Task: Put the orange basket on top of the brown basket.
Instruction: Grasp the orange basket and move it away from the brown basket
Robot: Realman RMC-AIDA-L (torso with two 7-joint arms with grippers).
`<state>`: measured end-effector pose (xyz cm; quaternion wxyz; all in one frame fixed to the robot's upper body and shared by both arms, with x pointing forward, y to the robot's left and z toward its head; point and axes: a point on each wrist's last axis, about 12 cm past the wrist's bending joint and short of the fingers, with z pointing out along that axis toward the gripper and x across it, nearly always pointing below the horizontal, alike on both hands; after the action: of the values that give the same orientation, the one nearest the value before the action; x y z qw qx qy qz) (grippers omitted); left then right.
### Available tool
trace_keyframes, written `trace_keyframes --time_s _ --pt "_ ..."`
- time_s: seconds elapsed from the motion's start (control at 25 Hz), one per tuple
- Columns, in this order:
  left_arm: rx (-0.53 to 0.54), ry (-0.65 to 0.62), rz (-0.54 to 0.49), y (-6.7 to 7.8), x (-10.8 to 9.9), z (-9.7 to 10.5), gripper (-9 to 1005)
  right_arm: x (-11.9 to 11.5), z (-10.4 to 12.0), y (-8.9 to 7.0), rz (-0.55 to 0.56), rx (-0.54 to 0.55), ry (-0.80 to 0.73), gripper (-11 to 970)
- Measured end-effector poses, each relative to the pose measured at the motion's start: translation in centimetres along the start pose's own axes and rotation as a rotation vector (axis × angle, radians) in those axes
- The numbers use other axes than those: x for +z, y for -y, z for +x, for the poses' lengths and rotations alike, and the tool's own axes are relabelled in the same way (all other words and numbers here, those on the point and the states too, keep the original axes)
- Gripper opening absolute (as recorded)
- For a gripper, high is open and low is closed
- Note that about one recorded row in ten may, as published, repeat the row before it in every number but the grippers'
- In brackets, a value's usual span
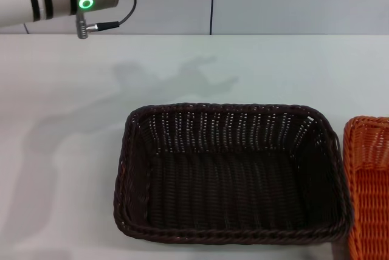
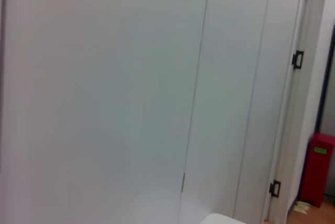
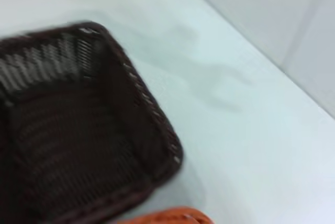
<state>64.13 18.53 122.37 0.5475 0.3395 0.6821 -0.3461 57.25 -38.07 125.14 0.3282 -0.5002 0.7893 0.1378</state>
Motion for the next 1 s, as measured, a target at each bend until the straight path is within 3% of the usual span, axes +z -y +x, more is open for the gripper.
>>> trace_keyframes --time_s 0.28,0.72,1.0 --pt "-0.024 0.019 -0.003 0.0 -0.7 0.5 862 3.0 1.6 0.3 0.012 0.008 -0.120 668" --pt "-0.041 0.020 0.013 0.3 -0.7 0.9 862 5.9 3.7 0.6 0.024 0.036 -0.202 669" --pt "-0.010 0.087 0.040 0.9 -1.1 1.3 862 8.6 4.9 0.8 0.025 0.049 -0.236 667"
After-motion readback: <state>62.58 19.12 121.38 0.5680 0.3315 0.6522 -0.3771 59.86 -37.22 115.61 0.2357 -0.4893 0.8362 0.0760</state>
